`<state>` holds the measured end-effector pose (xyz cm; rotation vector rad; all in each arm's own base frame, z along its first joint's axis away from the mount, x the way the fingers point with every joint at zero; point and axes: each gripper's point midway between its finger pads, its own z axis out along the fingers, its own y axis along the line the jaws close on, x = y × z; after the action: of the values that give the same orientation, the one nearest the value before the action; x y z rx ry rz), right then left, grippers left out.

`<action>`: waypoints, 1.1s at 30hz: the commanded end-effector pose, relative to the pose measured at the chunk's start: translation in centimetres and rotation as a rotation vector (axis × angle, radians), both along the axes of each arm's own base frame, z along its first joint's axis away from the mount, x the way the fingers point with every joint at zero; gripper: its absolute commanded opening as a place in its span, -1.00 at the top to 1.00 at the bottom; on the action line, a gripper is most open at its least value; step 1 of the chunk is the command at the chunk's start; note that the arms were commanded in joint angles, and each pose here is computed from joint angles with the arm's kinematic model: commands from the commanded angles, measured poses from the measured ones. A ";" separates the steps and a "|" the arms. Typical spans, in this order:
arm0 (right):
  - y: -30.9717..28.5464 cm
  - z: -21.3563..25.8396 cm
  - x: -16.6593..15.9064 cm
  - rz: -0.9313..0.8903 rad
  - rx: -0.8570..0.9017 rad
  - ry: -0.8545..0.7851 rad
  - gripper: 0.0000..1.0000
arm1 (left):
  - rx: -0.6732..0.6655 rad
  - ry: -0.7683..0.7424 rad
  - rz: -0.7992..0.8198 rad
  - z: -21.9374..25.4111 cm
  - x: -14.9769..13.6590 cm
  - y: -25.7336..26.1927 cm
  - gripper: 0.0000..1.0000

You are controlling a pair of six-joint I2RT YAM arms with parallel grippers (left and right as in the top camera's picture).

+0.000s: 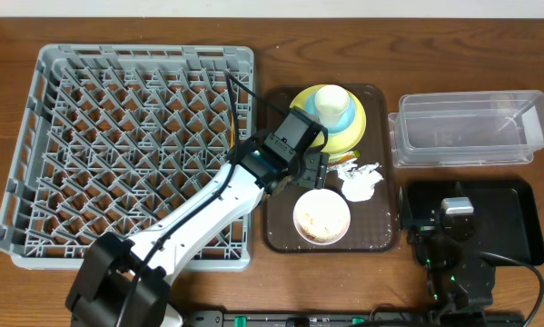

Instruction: Sort waste into correct bins and load items into the dishwasher rack

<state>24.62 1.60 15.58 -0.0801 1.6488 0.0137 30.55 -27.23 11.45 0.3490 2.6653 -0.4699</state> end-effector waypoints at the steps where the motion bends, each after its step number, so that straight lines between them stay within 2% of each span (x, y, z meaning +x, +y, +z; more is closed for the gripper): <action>1: 0.1 -0.1 0.0 0.004 -0.008 0.002 -0.98 | 0.018 -0.015 0.010 -0.4 0.6 0.1 -0.52; 24: 0.1 -0.1 0.0 0.004 -0.008 0.002 -0.99 | 0.067 0.038 0.011 -5.5 1.6 -0.7 -0.46; 27: 0.1 -0.1 0.0 0.004 -0.008 0.002 -0.99 | 0.067 0.038 0.011 -5.5 1.6 -0.7 -0.36; 28: 0.1 -0.1 0.0 0.004 -0.008 0.002 -0.98 | 0.067 0.040 0.011 -5.5 1.6 -0.7 -0.21; 29: 0.1 -0.1 0.0 0.004 -0.008 0.002 -0.98 | 0.063 0.047 0.007 -5.4 1.4 -0.8 0.15; 33: 0.1 -0.1 0.0 0.004 -0.008 0.002 -0.99 | -0.061 0.084 -0.031 -0.8 0.3 -1.2 0.21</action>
<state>24.62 1.60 15.59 -0.0797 1.6484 0.0134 30.53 -27.48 5.94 0.3592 2.7919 -0.4221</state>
